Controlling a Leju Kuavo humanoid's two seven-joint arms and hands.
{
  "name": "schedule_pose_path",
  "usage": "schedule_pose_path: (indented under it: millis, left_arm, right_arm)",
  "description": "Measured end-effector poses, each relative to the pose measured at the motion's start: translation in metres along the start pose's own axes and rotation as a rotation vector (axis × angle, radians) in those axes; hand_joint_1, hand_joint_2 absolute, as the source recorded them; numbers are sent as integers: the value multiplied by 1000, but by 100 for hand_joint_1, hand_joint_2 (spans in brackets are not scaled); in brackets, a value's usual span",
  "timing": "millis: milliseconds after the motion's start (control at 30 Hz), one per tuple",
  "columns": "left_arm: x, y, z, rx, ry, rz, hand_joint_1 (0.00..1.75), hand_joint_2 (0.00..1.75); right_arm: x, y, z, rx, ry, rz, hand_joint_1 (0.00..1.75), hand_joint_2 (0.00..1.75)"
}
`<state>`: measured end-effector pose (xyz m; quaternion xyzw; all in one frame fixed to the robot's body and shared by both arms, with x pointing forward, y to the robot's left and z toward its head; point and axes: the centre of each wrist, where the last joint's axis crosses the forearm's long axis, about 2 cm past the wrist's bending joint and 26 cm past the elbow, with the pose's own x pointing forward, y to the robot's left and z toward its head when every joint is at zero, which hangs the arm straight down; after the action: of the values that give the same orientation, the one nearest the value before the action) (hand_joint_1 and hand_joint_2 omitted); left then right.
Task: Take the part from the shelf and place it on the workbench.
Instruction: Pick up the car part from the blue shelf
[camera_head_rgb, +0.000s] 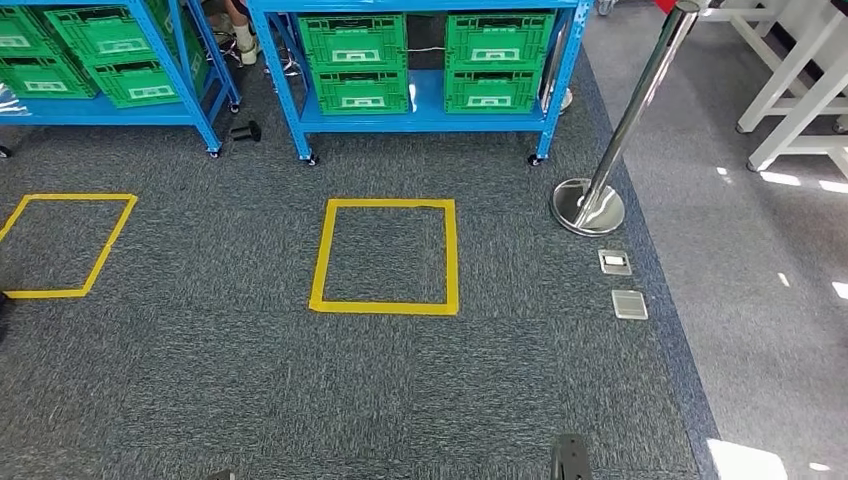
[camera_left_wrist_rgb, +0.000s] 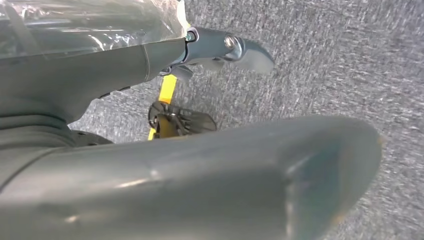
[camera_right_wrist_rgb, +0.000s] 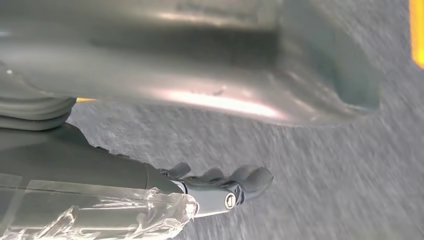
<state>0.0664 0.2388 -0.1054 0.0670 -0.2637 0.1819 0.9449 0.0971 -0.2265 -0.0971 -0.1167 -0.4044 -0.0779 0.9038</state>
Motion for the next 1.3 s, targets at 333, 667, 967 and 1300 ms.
schedule_pose_path:
  millis: [333,667,967,1300]
  left_arm:
    - [-3,3,1,-8,10,-8,0,0]
    - [-3,7,0,-19,4,-18,0,0]
    - [-3,4,1,-33,7,-30,0,0]
    - [-4,4,1,-42,7,-42,0,0]
  right_arm:
    - [79,-22,-40,-289,-255,-6,0,175]
    - [236,-35,-11,-194,-844,155,0,175]
    - [321,-20,70,-81,-1243,232,0,175]
    - [334,-14,118,16,-1404,175,0,175]
